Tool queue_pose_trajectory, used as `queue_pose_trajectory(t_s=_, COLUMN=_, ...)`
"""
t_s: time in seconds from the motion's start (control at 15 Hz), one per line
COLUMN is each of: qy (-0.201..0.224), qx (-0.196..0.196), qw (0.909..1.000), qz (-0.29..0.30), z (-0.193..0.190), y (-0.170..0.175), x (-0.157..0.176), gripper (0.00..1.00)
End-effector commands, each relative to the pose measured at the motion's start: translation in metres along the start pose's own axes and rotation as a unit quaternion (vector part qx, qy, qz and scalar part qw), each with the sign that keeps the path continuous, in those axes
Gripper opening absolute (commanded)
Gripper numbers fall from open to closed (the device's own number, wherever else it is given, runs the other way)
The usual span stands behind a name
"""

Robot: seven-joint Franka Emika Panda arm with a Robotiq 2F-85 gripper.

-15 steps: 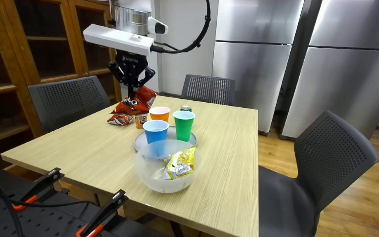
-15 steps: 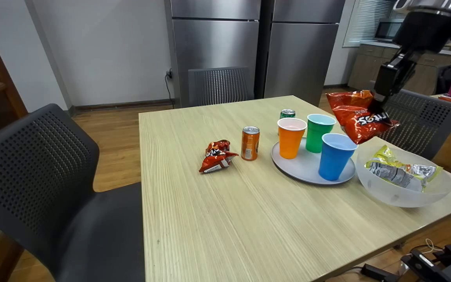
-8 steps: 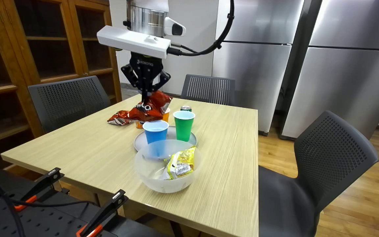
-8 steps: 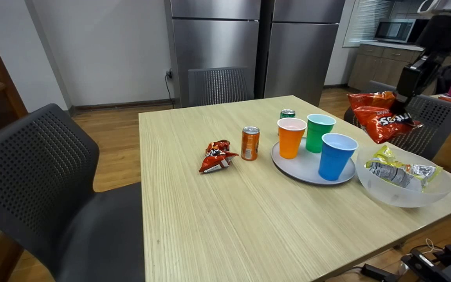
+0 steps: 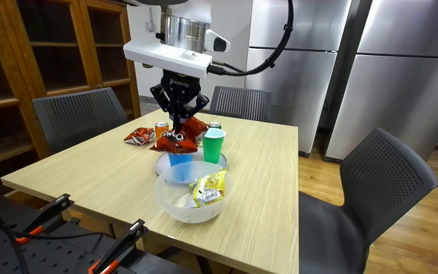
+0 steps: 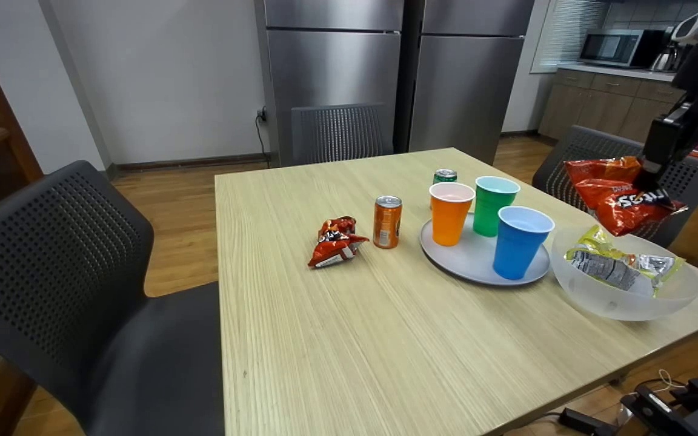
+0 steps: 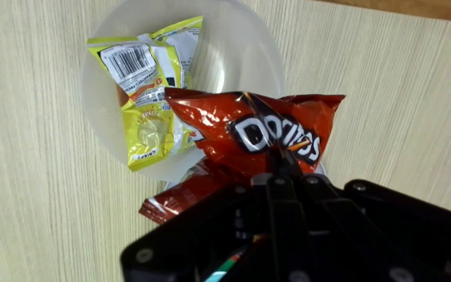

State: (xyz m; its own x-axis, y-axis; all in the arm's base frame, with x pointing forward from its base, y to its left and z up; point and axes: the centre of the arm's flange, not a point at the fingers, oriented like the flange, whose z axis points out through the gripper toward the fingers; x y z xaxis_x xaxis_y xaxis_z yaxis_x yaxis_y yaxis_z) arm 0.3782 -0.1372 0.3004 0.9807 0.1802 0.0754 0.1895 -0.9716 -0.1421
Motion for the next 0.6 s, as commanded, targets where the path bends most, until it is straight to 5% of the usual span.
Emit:
queue_pose_trajectory(t_s=0.0, qy=-0.028, qx=0.005, qw=0.9996, qz=-0.007, z=0.010, y=0.020, x=0.001, gripper=0.00)
queue_pose_trajectory(t_s=0.53, qy=-0.074, qx=0.008, qw=0.9972, qz=0.002, z=0.040, y=0.044, x=0.005, gripper=0.00)
